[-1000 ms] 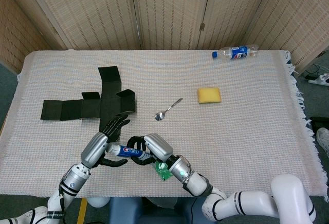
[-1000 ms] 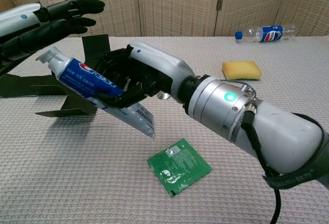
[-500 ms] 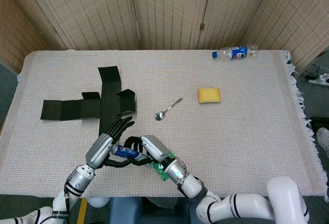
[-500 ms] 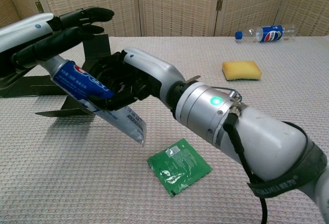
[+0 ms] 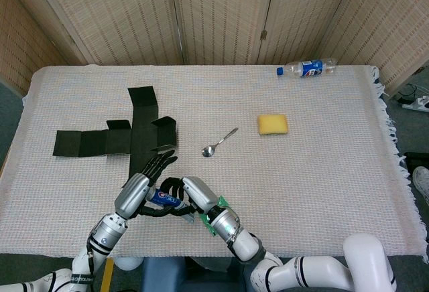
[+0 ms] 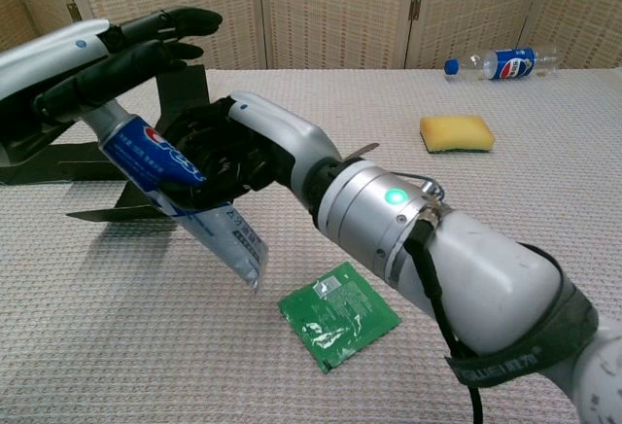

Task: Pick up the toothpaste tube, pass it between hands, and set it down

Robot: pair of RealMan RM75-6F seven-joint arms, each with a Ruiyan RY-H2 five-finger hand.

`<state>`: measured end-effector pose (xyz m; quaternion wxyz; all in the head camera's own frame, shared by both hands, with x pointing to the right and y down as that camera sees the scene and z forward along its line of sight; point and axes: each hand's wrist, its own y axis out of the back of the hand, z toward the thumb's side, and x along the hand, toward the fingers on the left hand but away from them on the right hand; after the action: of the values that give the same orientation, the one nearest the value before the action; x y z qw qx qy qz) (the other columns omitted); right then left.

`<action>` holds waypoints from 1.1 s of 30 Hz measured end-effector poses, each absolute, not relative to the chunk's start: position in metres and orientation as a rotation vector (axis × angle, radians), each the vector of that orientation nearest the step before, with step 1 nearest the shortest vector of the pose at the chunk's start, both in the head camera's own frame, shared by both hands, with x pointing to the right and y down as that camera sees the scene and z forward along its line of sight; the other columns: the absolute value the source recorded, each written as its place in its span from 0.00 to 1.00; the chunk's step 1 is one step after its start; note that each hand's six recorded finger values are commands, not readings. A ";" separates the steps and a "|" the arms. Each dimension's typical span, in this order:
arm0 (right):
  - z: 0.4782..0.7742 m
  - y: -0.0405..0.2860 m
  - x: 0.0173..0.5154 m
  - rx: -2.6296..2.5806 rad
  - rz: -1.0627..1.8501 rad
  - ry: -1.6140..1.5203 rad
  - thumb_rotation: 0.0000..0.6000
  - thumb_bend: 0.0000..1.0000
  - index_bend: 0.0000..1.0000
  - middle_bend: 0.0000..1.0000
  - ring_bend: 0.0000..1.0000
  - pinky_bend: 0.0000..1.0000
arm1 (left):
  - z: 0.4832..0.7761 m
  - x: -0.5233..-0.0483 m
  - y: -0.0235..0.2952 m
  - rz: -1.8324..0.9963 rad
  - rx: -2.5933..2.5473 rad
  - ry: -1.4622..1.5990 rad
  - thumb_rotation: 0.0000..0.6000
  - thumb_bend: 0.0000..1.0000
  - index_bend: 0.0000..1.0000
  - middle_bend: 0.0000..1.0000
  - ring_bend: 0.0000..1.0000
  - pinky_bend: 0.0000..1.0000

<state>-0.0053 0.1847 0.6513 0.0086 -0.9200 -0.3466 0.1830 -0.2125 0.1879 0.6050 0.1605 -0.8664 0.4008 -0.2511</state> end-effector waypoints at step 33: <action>0.679 0.145 0.113 -2.316 1.037 -0.469 1.00 1.00 0.68 0.59 0.60 0.55 | 0.594 -0.324 0.161 -1.072 -2.104 1.141 0.29 0.15 0.00 0.00 0.00 0.00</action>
<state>0.1126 0.1454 0.6791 0.2769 -0.8624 -0.1745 0.3862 -0.3239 0.1615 0.5943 0.2566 -0.7753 0.4207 -0.3952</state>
